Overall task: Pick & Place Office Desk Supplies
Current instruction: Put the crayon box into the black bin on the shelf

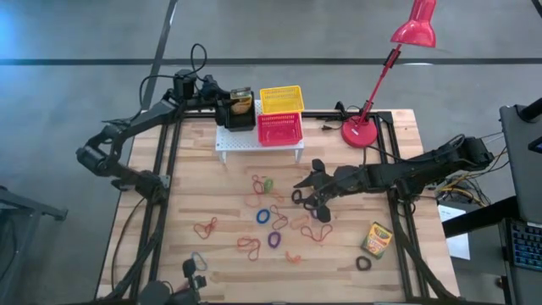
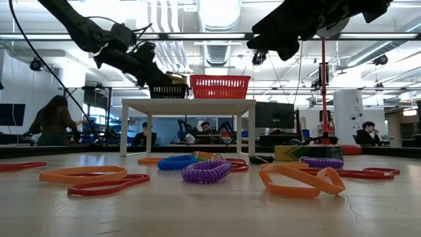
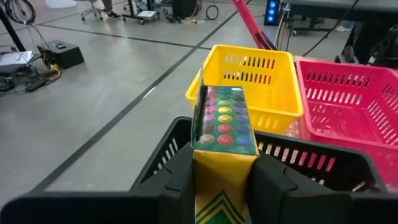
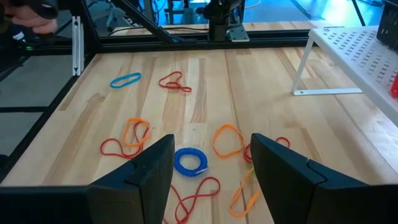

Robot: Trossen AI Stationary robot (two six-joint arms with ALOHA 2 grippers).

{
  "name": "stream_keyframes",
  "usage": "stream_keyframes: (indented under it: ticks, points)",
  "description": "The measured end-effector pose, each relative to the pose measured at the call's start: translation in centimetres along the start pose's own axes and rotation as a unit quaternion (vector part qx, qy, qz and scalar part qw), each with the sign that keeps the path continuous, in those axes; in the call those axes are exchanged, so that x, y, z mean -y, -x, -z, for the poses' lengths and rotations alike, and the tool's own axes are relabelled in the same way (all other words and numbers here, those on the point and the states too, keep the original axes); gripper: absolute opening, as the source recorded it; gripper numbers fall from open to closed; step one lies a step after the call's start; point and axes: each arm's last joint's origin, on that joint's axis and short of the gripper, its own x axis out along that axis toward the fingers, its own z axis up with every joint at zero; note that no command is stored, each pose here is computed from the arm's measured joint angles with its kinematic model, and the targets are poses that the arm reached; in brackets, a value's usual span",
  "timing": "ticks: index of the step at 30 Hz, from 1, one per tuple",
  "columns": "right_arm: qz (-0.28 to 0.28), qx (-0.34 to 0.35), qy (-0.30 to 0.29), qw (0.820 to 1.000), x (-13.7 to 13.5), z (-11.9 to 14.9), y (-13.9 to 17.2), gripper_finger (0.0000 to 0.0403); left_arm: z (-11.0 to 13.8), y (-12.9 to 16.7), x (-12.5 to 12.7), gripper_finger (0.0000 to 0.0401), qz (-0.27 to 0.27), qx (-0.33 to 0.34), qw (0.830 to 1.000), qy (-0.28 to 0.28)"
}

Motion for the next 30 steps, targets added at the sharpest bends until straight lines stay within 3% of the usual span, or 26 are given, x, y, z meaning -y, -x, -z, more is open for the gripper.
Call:
stream_keyframes:
  ticks: [14, 21, 30]
  points:
    - [0.0, 0.0, 0.0, 1.0, 0.0, 0.01, 0.0, 0.0205, -0.05, 0.19, -0.21, 0.025, -0.044, -0.011, 0.998, -0.032]
    - [-0.001, 0.0, 0.0, 1.0, 0.0, 0.01, 0.0, 0.0205, -0.17, 0.22, -0.14, 0.0252, -0.06, -0.017, 0.995, -0.078]
    - [-0.001, 0.0, 0.0, 1.0, 0.0, 0.01, 0.0, 0.0205, -0.33, 0.53, 0.09, 0.0241, -0.059, -0.02, 0.995, -0.079]
